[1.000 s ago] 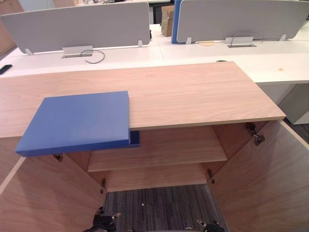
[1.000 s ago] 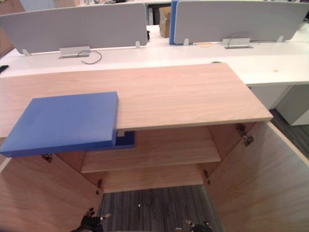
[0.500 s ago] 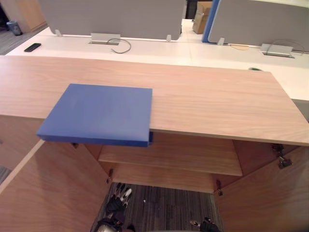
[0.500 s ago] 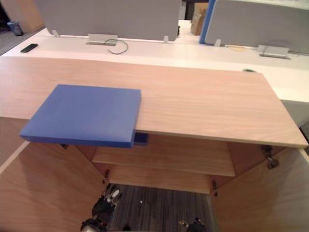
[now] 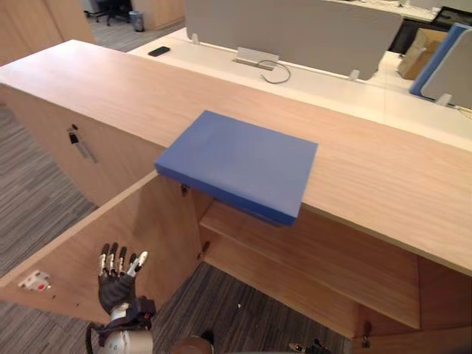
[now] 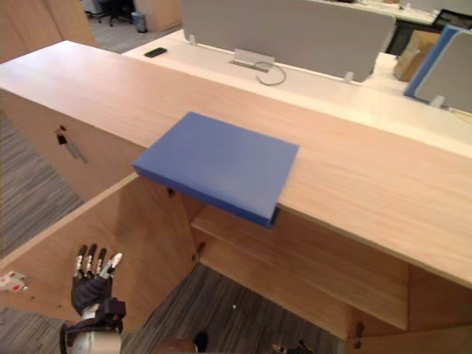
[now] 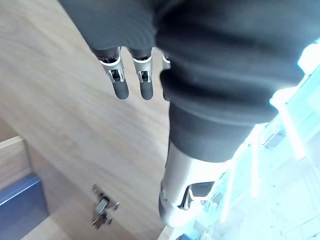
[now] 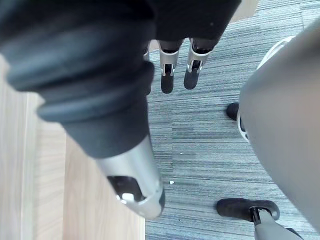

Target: Walk over to the cabinet, pick up the folder, carry it to the office cabinet, place the folder inside the office cabinet, then close the office cabinet door

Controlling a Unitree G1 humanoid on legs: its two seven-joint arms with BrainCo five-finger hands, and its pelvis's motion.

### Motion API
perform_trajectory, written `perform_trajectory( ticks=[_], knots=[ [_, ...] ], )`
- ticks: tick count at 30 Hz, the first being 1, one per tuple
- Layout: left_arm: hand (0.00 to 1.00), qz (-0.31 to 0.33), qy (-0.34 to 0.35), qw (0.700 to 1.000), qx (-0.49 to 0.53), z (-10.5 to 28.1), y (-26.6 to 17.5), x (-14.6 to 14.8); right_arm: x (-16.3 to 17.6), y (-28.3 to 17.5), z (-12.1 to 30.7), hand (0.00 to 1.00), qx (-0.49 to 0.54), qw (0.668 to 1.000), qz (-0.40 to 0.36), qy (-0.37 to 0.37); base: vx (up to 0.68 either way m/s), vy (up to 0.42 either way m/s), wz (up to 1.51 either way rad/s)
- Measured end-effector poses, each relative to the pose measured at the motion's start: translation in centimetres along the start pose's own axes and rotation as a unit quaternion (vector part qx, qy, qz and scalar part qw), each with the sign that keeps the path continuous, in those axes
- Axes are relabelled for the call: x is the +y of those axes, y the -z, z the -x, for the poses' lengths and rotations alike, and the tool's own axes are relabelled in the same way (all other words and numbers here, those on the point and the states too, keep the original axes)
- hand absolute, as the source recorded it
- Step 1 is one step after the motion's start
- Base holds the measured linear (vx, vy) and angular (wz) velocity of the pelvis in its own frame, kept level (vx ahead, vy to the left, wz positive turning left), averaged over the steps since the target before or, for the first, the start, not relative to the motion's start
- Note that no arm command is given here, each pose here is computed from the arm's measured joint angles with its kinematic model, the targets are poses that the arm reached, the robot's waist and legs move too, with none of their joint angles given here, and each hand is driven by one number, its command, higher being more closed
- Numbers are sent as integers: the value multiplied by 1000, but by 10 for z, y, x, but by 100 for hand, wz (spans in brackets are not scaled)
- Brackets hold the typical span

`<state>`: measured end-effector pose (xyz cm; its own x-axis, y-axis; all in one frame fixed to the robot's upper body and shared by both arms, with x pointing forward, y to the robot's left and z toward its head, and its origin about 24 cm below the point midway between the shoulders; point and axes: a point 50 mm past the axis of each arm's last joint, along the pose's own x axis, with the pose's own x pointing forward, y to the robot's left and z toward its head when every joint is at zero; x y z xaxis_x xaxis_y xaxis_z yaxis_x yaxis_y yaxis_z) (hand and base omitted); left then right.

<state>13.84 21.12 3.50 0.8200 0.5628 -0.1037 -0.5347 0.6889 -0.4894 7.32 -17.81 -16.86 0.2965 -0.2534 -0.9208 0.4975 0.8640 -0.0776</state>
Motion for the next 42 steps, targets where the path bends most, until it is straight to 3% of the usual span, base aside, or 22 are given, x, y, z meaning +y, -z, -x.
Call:
perform_trajectory(
  ticks=[4, 7, 12, 16, 29, 33, 42],
  knots=[
    [0, -73, -34, 993, -82, -1, -24, -4, 3, 1, 1, 0, -1, 1000, -13, 7, 6, 28, 6],
    [0, -150, -39, 973, -170, 2, -45, -23, 11, 0, 2, 0, -3, 1000, -12, 6, -26, 7, 11],
    [0, -246, 17, 913, -325, 10, -70, -68, 34, -14, 2, 0, -28, 999, 21, -19, -57, 9, -3],
    [0, -329, 16, 862, -385, 13, -75, -73, 36, -18, 2, 0, -39, 998, 38, -17, -43, 2, -12],
    [0, -480, 65, 716, -503, -2, -80, -97, 31, -13, 0, 0, -28, 997, 72, -15, -3, -9, -16],
    [0, -548, 105, 651, -515, -22, -75, -98, 22, -12, -2, 0, -23, 996, 88, -9, -29, -20, -17],
    [0, -627, 127, 588, -495, -48, -66, -92, 10, -18, -5, 0, -31, 993, 112, 1, -33, 7, -10]
  ],
)
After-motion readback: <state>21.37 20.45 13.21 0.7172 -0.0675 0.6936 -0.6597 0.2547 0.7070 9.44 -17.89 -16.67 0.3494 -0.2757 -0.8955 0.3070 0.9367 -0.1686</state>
